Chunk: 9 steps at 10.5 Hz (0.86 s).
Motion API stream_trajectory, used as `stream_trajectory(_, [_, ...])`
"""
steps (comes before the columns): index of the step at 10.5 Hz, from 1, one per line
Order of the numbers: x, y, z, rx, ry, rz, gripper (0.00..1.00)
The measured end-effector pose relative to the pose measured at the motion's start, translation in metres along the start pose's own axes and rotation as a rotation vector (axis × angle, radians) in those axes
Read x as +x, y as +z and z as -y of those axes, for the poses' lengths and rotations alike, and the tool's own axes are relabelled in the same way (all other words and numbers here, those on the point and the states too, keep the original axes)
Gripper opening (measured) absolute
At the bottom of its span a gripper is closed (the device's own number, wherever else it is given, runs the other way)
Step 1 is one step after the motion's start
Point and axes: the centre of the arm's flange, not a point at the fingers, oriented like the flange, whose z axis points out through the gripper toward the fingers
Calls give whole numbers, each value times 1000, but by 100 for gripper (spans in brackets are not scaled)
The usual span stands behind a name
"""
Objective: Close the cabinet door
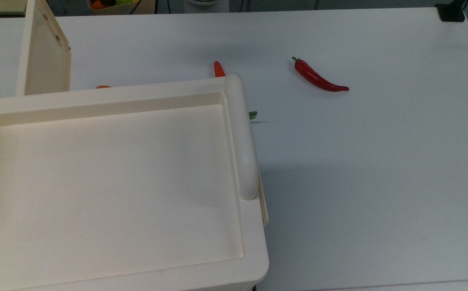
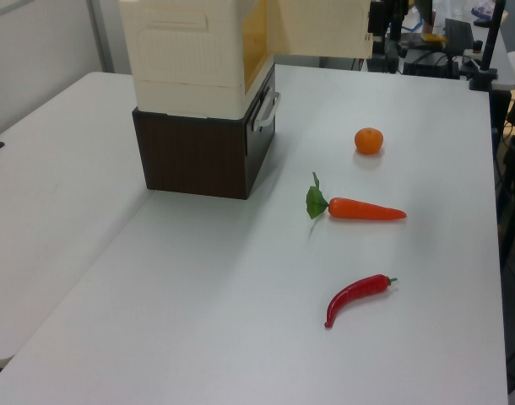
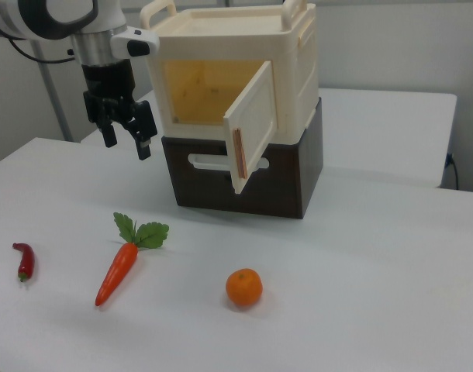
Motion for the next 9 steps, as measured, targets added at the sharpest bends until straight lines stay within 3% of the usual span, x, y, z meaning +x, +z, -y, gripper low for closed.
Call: stream_trajectory(9, [1, 0, -4, 0, 7, 0, 100])
